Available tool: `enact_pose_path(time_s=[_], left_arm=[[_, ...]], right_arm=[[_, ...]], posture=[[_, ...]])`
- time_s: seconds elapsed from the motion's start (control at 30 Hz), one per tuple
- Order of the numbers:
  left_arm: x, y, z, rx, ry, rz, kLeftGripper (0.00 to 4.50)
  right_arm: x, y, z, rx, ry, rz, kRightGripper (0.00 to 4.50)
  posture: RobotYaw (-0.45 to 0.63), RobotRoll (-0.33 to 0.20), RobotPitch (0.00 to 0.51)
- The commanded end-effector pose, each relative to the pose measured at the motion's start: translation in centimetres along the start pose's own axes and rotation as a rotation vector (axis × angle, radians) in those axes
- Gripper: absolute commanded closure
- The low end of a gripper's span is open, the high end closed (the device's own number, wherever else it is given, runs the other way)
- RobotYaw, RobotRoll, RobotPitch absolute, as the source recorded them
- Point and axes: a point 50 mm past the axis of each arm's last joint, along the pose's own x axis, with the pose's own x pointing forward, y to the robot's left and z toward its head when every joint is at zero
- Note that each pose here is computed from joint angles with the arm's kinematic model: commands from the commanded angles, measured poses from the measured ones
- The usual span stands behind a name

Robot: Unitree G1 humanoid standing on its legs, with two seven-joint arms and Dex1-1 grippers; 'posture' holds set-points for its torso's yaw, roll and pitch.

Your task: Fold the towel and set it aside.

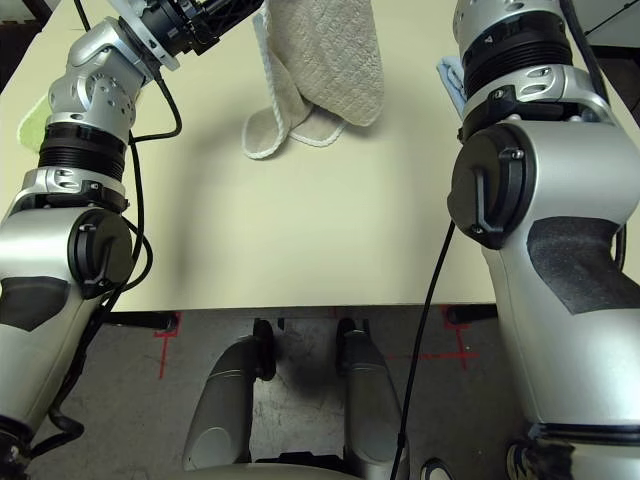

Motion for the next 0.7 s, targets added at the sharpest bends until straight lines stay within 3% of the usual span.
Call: enact_pose_path(time_s=[0.03, 0.13, 0.33, 0.7], left_arm=[[0.0, 0.1, -2.9, 0.042, 0.169, 0.082, 0.0], [-0.5, 0.5, -5.4, 0.054, 0.281, 0.181, 0.0], [-1.8, 1.2, -7.7, 0.088, 0.405, 0.302, 0.0], [-6.2, 3.2, -8.2, 0.208, 0.559, 0.396, 0.0]], right_arm=[[0.1, -0.4, 1.1, -0.003, -0.05, -0.018, 4.46], [0.0, -1.1, 1.7, -0.009, -0.062, -0.047, 4.46], [-0.5, -2.4, 3.1, -0.05, -0.062, -0.115, 4.46], [-1.8, -4.3, 4.1, -0.114, -0.033, -0.213, 4.46]], posture=[[0.0, 0.0, 0.31], [-0.01, 0.0, 0.311], [-0.03, 0.0, 0.314], [-0.02, 0.0, 0.316]])
